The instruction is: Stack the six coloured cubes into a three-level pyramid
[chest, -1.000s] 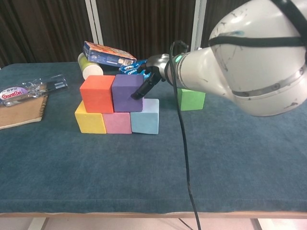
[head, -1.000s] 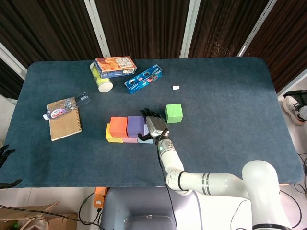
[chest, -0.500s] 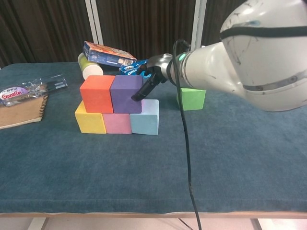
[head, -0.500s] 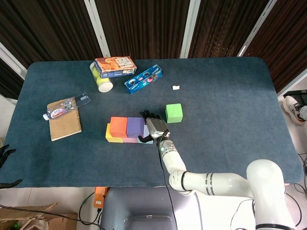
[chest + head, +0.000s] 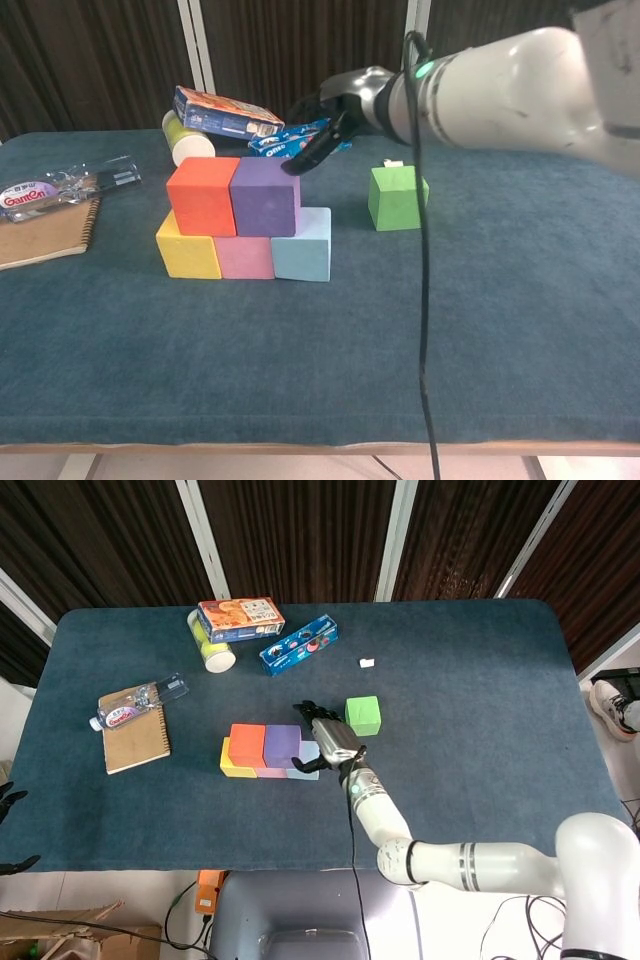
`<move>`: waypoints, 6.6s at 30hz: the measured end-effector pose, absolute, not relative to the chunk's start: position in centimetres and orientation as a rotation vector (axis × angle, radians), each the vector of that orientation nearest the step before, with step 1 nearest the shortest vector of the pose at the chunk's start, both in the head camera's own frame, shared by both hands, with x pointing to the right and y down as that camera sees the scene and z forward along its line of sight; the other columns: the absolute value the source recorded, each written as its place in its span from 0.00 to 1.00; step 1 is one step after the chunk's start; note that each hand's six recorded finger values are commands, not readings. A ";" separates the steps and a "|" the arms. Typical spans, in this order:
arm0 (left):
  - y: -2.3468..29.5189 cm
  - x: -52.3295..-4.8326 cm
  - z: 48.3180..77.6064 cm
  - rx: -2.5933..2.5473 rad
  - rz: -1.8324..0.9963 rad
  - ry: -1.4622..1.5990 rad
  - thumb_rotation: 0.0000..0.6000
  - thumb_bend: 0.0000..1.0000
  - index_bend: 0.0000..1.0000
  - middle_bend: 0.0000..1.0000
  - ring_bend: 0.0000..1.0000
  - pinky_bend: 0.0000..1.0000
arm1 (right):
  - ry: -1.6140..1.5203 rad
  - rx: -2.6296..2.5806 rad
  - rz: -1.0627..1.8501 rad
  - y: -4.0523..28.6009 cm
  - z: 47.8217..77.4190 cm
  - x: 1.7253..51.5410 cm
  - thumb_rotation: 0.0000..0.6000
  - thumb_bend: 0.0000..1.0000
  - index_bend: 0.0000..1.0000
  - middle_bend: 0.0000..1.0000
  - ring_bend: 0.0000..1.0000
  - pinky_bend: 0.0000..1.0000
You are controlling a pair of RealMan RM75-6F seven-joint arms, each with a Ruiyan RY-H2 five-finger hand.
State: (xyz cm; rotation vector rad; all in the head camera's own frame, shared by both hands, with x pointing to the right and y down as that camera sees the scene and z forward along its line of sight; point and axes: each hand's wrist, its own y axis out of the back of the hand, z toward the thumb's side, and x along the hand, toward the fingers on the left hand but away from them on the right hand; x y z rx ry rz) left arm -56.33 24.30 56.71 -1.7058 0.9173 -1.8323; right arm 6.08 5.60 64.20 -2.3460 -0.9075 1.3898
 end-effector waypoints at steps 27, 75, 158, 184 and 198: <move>24.2 -56.3 56.4 -1.690 -1.850 0.908 0.93 0.03 0.14 0.01 0.00 0.08 | -0.583 -2.370 1.529 7.8 65.8 11.7 0.46 0.77 0.20 0.00 0.00 0.00; 24.4 -56.7 56.5 -1.699 -1.862 0.924 0.93 0.03 0.14 0.01 0.00 0.08 | -0.532 -2.460 1.511 8.9 66.9 7.5 0.41 0.77 0.19 0.00 0.00 0.00; 22.7 -56.8 59.1 -1.717 -1.934 0.912 0.94 0.03 0.14 0.01 0.00 0.08 | -0.497 -1.690 1.761 0.6 75.4 15.5 0.76 0.22 0.16 0.00 0.00 0.00; 23.1 -57.4 59.0 -1.722 -1.940 0.932 0.93 0.04 0.14 0.01 0.00 0.08 | -0.651 -1.723 1.696 -0.2 76.0 14.6 1.00 0.22 0.47 0.00 0.00 0.00; 23.7 -56.6 58.9 -1.747 -1.895 0.897 0.92 0.04 0.14 0.01 0.00 0.08 | -0.899 -1.808 1.620 0.0 68.3 14.4 1.00 0.22 0.56 0.00 0.00 0.00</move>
